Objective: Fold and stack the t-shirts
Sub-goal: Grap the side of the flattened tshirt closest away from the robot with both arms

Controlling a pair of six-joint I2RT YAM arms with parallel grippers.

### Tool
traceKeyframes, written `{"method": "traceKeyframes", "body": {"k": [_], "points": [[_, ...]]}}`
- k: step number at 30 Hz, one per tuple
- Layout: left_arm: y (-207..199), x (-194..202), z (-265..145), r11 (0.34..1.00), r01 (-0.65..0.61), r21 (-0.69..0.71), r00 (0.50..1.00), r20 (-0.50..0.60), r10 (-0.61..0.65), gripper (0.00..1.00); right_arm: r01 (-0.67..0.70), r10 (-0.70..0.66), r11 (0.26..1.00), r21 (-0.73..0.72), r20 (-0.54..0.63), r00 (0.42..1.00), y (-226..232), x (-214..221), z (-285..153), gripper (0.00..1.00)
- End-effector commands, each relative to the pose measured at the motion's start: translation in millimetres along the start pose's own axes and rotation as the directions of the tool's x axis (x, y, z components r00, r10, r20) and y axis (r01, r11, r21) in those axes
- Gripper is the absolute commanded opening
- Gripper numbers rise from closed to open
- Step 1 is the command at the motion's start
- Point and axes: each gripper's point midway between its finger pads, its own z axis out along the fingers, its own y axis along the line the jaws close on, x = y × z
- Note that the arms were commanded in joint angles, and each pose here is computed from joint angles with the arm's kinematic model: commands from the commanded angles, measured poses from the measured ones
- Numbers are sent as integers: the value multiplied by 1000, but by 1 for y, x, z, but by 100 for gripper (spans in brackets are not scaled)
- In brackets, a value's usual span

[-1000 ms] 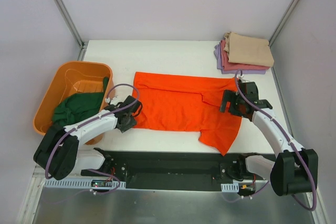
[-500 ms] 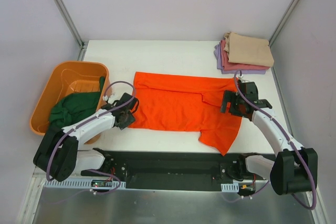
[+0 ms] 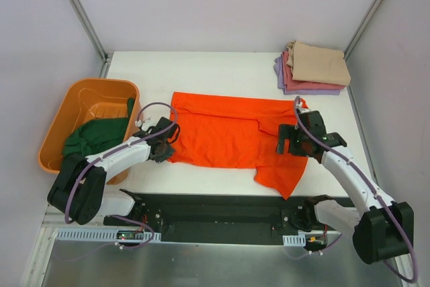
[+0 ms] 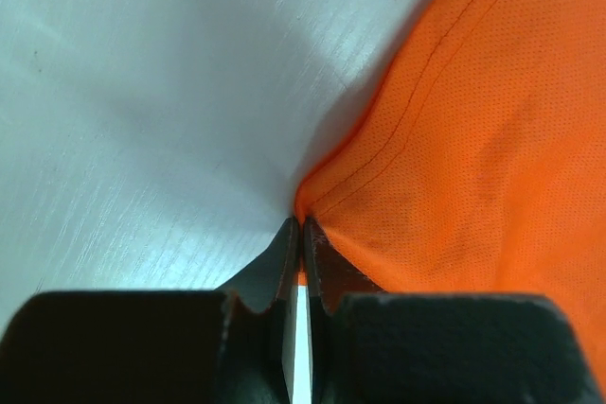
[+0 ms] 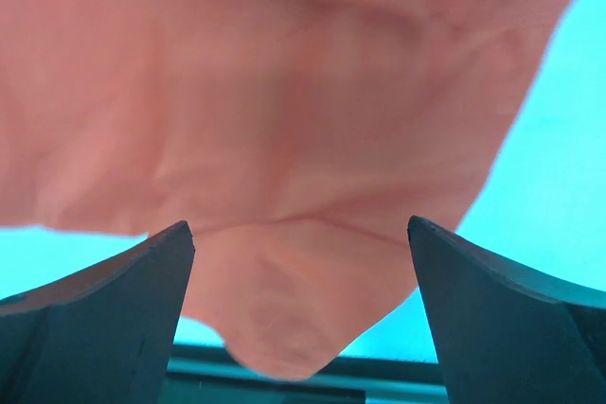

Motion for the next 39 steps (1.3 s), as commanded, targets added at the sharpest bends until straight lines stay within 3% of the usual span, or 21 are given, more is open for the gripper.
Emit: {"method": "traceKeyframes", "body": {"k": [1, 6, 14, 16, 22, 30, 32, 39], "points": [[0, 5, 3, 999, -37, 2, 999, -35, 37, 0, 103, -119, 989, -105, -165, 979, 29, 57, -17, 99], [-6, 2, 1, 999, -48, 15, 998, -33, 49, 0, 155, -218, 963, -220, -300, 929, 52, 121, -22, 93], [-6, 1, -2, 999, -39, 29, 999, -29, 40, 0, 244, -280, 959, -141, -383, 880, 41, 162, -36, 85], [-6, 1, -3, 999, -39, 34, 999, -25, 40, 0, 251, -282, 959, -130, -402, 871, 40, 166, -31, 78], [-6, -4, -6, 998, -37, 45, 999, -1, 37, 0, 304, -273, 953, 21, -382, 883, 23, 153, -17, 66], [-7, -23, -11, 999, -32, 25, 997, 71, 30, 0, 336, -268, 934, 121, -382, 884, 11, 144, -14, 11], [-12, -26, -14, 999, -40, 34, 996, 78, 38, 0, 333, -264, 931, 148, -354, 897, 10, 134, -17, 3], [-30, -39, -22, 997, -35, 71, 995, 95, 28, 0, 285, -243, 942, 178, -222, 944, 17, 81, -29, 0]]}}
